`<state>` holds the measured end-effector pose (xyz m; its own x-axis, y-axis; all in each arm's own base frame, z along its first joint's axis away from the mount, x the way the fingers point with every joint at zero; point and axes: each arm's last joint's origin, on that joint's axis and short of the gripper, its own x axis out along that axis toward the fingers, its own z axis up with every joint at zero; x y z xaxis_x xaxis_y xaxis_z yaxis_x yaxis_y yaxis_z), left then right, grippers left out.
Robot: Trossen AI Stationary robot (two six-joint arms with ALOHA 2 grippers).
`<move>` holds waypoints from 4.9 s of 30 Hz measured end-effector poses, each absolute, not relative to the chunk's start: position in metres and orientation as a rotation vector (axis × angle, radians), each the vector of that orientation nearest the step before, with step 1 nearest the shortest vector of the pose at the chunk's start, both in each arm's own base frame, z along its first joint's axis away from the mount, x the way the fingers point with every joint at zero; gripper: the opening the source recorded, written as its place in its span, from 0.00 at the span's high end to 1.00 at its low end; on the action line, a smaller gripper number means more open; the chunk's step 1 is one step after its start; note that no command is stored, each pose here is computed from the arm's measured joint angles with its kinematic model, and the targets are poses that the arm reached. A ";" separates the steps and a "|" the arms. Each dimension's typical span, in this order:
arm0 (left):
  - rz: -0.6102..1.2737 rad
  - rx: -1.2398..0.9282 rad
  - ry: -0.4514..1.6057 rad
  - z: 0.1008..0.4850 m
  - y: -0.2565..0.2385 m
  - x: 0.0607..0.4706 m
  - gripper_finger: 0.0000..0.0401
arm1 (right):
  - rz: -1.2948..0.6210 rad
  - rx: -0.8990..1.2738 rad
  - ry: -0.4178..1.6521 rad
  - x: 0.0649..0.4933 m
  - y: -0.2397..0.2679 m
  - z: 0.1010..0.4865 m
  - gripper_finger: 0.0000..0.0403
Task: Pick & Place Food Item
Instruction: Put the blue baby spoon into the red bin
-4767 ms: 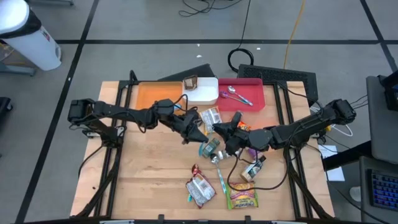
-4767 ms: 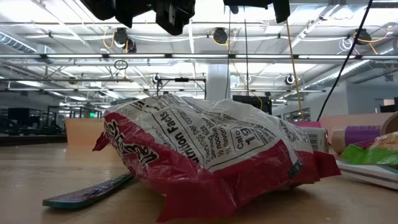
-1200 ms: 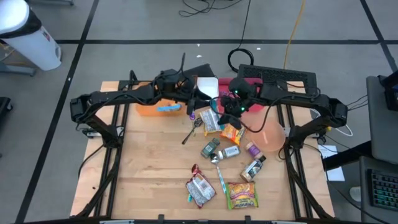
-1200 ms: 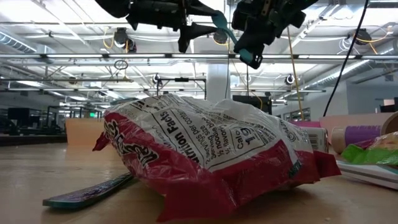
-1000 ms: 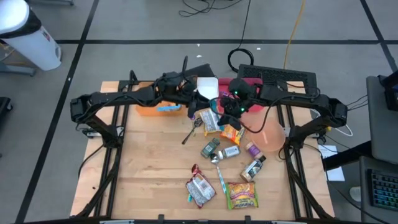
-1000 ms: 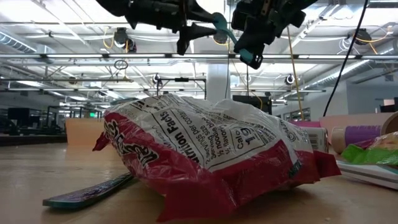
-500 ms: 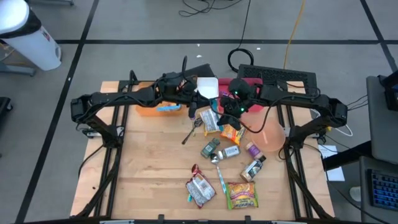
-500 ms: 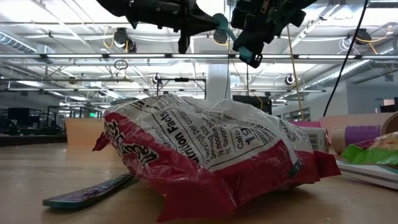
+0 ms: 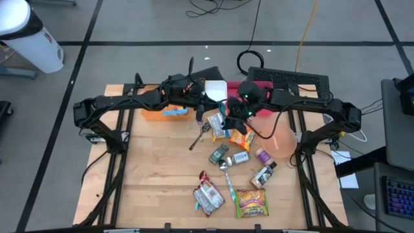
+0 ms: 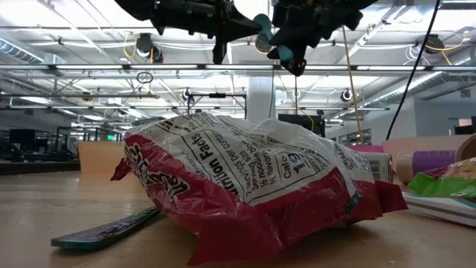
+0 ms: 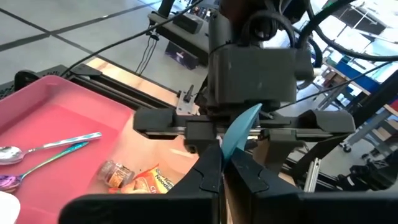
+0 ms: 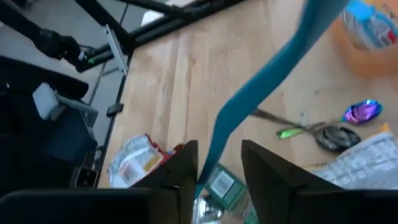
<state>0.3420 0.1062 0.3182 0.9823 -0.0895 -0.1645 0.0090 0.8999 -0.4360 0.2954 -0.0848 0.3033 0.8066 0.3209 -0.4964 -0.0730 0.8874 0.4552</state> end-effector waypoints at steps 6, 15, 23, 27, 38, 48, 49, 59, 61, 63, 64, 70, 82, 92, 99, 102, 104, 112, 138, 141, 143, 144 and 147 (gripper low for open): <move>-0.044 -0.466 0.191 0.317 0.108 0.341 0.98 | 0.190 0.424 0.544 0.296 -0.095 0.307 0.58; 0.012 -0.540 0.274 0.308 0.121 0.334 0.99 | 0.102 0.473 0.456 0.294 -0.112 0.315 0.53; 0.023 -0.569 0.281 0.309 0.132 0.327 0.99 | 0.051 0.479 0.308 0.300 -0.117 0.327 0.54; 0.036 -0.577 0.269 0.311 0.138 0.324 0.98 | 0.049 0.468 0.293 0.301 -0.117 0.329 0.54; 0.207 -0.723 0.313 0.304 0.156 0.311 0.99 | -0.296 0.079 0.236 0.303 -0.101 0.342 0.54; 0.383 -0.881 0.208 0.307 0.170 0.306 0.98 | -0.604 -0.159 0.283 0.309 -0.052 0.345 0.55; 0.387 -0.893 0.193 0.308 0.171 0.306 0.99 | -0.631 -0.164 0.283 0.309 -0.049 0.345 0.55; 0.441 -0.967 0.036 0.318 0.165 0.314 0.99 | -0.743 -0.219 0.345 0.315 -0.019 0.333 0.55; 0.425 -0.979 0.006 0.321 0.162 0.316 0.98 | -0.777 -0.231 0.366 0.319 -0.016 0.326 0.55; 0.409 -0.981 -0.004 0.323 0.159 0.318 0.98 | -0.823 -0.258 0.392 0.323 -0.013 0.319 0.55; 0.403 -0.982 -0.003 0.323 0.157 0.319 0.99 | -0.848 -0.273 0.405 0.325 -0.013 0.316 0.55; 0.381 -0.982 0.000 0.323 0.150 0.322 0.98 | -0.966 -0.311 0.427 0.329 -0.013 0.307 0.55; 0.369 -0.975 -0.008 0.325 0.144 0.325 0.99 | -0.986 -0.307 0.426 0.328 -0.016 0.307 0.60; 0.352 -0.973 -0.018 0.326 0.140 0.327 0.97 | -0.986 -0.307 0.426 0.328 -0.016 0.307 0.84; 0.353 -0.976 -0.018 0.326 0.140 0.327 0.99 | -0.997 -0.302 0.421 0.328 -0.017 0.308 0.96; 0.352 -0.975 -0.018 0.326 0.140 0.327 0.96 | -0.994 -0.303 0.422 0.328 -0.017 0.308 0.95; 0.352 -0.974 -0.016 0.326 0.140 0.327 0.95 | -0.992 -0.304 0.424 0.328 -0.017 0.308 0.95; 0.315 -0.911 -0.019 0.329 0.140 0.328 0.94 | -0.973 -0.287 0.415 0.328 -0.017 0.308 0.96; 0.075 -0.756 -0.101 0.346 0.165 0.314 0.46 | -0.865 -0.220 0.375 0.318 -0.036 0.325 0.96; 0.047 -0.738 -0.131 0.351 0.175 0.307 0.45 | -0.830 -0.175 0.358 0.309 -0.048 0.334 0.96; 0.025 -0.729 -0.168 0.355 0.183 0.302 0.46 | -0.819 -0.164 0.371 0.301 -0.057 0.337 0.96; 0.008 -0.721 -0.191 0.358 0.186 0.299 0.46 | -0.820 -0.165 0.387 0.297 -0.062 0.338 0.96; -0.024 -0.696 -0.253 0.367 0.196 0.288 0.47 | -0.826 -0.160 0.447 0.286 -0.075 0.338 0.96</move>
<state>0.2883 0.1961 0.3671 0.9691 0.0621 0.2387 0.1063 0.7684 -0.6311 0.2859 -0.0754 0.3379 0.5915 -0.7396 -0.3211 0.6732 0.6722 -0.3082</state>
